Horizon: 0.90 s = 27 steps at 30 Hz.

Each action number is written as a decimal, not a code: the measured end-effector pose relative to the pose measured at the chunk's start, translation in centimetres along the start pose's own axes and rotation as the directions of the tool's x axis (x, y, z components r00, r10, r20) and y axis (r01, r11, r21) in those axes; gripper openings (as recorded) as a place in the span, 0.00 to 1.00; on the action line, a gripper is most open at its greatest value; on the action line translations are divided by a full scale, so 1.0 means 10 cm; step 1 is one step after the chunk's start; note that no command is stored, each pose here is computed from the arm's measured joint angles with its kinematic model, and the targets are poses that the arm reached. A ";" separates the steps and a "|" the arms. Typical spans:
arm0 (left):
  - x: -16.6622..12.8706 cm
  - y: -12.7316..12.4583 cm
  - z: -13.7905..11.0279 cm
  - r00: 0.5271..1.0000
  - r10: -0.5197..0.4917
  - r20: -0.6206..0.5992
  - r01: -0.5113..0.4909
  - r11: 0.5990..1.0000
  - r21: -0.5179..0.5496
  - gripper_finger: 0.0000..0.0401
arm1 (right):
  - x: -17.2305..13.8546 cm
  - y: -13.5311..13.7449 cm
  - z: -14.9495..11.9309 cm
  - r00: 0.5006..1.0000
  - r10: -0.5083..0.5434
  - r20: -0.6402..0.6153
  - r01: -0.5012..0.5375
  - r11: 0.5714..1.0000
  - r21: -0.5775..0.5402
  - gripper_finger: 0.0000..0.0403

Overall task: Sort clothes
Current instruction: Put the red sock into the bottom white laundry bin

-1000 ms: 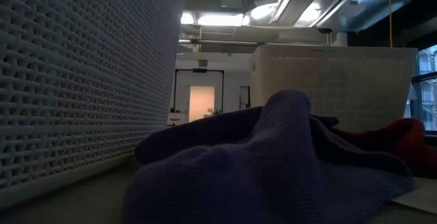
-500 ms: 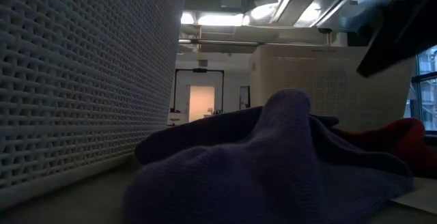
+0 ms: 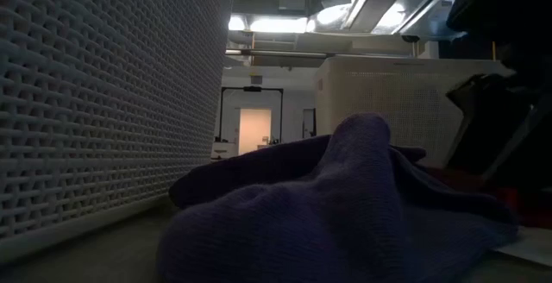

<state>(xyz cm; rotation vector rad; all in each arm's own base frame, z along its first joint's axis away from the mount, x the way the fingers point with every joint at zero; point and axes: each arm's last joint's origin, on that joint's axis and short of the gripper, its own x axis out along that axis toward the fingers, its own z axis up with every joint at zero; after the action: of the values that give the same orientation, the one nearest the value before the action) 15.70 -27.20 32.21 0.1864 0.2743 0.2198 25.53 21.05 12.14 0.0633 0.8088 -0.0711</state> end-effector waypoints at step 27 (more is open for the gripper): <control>0.00 0.00 0.00 1.000 0.000 -0.001 0.000 1.000 -0.003 0.42 | -0.26 -0.02 0.35 0.989 -0.076 -0.126 0.059 0.989 -0.135 0.09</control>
<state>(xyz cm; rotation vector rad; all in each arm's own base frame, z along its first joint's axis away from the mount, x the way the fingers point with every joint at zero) 15.70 -27.19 32.19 0.1830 0.2748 0.2206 26.24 20.65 16.46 -0.0846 0.9454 -0.0782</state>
